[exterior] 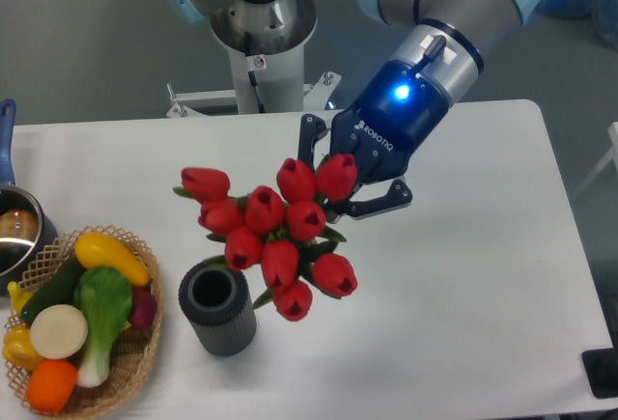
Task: Insert the flowers into the vase
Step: 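Carry the red tulips toward the dark grey vase, tilting the stems, then lower the tulip stems into the vase opening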
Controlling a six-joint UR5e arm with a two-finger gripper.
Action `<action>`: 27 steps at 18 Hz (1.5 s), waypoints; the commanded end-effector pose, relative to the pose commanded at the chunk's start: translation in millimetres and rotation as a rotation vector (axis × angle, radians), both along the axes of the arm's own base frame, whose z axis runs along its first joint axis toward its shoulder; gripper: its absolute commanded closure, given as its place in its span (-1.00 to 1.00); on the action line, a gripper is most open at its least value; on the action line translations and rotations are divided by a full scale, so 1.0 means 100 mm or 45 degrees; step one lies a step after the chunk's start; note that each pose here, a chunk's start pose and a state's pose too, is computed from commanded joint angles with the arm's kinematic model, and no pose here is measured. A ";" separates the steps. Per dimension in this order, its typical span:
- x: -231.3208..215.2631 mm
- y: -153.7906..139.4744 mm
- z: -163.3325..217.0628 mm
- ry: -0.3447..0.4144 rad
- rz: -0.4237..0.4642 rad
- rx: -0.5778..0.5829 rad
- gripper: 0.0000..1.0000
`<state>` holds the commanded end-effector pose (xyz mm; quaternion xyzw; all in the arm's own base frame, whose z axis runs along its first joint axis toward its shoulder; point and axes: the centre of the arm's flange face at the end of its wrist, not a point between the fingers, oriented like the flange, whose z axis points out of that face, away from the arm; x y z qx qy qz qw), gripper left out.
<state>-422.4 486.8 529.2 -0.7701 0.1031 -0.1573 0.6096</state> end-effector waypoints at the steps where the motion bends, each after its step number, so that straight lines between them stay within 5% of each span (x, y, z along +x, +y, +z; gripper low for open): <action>1: 0.02 0.01 0.02 -0.009 -0.017 0.029 1.00; 27: 0.54 0.64 -0.50 -0.096 -0.197 0.009 0.95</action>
